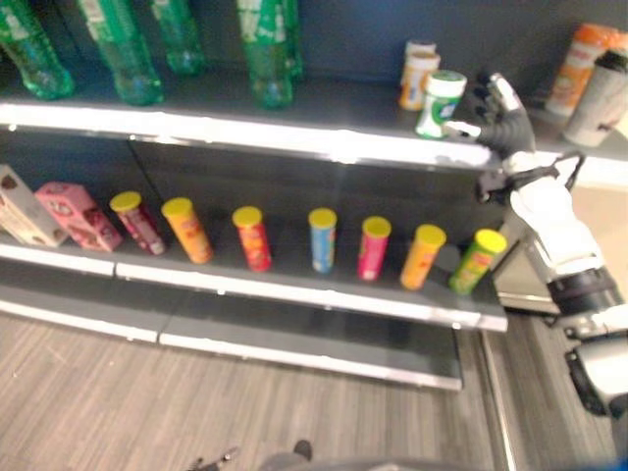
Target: Put the goods on the table back onto the shelves and tidy them up.
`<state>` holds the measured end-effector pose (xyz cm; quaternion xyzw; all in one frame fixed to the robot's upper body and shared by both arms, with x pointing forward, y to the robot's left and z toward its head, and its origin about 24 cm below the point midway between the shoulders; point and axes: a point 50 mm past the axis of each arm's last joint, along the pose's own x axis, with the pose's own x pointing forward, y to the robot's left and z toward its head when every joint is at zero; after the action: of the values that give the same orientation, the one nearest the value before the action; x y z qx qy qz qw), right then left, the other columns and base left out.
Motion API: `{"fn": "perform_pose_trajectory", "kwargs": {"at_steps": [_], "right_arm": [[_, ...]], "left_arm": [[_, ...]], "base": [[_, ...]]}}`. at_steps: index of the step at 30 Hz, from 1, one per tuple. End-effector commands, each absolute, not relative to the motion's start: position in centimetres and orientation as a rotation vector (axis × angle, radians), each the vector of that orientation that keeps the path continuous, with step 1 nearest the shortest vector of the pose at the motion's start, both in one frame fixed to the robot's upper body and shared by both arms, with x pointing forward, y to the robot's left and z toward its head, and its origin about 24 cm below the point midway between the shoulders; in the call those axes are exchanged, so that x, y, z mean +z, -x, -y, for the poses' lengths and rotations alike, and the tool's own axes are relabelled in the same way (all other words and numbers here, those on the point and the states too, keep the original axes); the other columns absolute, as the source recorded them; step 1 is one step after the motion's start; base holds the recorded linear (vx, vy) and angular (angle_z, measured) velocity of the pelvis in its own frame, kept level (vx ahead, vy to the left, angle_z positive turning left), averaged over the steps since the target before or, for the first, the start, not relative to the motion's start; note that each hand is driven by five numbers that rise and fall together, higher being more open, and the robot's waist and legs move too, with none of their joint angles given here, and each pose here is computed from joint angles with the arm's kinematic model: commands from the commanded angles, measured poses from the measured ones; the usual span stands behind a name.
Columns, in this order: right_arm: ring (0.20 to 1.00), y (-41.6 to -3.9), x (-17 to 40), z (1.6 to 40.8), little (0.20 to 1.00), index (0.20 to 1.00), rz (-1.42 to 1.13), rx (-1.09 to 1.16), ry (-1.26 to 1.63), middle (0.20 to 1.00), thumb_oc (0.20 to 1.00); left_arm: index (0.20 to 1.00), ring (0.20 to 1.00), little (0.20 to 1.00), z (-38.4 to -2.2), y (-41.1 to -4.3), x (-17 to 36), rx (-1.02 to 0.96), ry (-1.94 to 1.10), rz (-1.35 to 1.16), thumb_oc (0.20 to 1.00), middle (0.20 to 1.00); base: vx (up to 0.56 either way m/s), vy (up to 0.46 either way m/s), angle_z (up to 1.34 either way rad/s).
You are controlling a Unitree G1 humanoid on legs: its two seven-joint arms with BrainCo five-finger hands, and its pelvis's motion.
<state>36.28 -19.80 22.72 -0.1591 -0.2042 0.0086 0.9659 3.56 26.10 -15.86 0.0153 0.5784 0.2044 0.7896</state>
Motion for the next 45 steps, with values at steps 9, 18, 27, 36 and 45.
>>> {"fn": "perform_pose_trajectory", "kwargs": {"at_steps": [9,18,27,36,45], "right_arm": [[1.000,-37.0,26.6,17.7,1.000,1.000,0.523,0.070,0.343,1.000,1.000],[1.000,-37.5,26.7,17.4,1.000,1.000,0.512,0.074,0.355,1.000,1.000],[1.000,-37.6,26.9,17.3,1.000,1.000,0.516,0.074,0.374,1.000,1.000],[1.000,-37.4,27.1,18.3,1.000,1.000,0.524,0.010,0.422,1.000,1.000],[1.000,-35.3,27.6,19.3,1.000,1.000,0.628,-0.054,0.433,1.000,1.000]], "left_arm": [[1.000,1.000,1.000,-26.6,-4.8,-15.8,0.415,-0.096,-1.237,1.000,1.000],[1.000,1.000,1.000,-26.7,-4.8,-15.8,0.421,-0.098,-1.238,1.000,1.000],[1.000,1.000,1.000,-26.6,-4.9,-15.8,0.418,-0.099,-1.238,1.000,1.000],[1.000,1.000,1.000,-26.7,-4.8,-15.8,0.427,-0.099,-1.240,1.000,1.000],[1.000,1.000,1.000,-26.5,-5.2,-15.8,0.447,-0.087,-1.227,1.000,1.000]], "base": [[0.00,0.000,0.00],[0.00,0.004,0.00],[0.00,0.000,0.00],[0.00,0.000,0.00],[0.00,0.000,0.00]]}}
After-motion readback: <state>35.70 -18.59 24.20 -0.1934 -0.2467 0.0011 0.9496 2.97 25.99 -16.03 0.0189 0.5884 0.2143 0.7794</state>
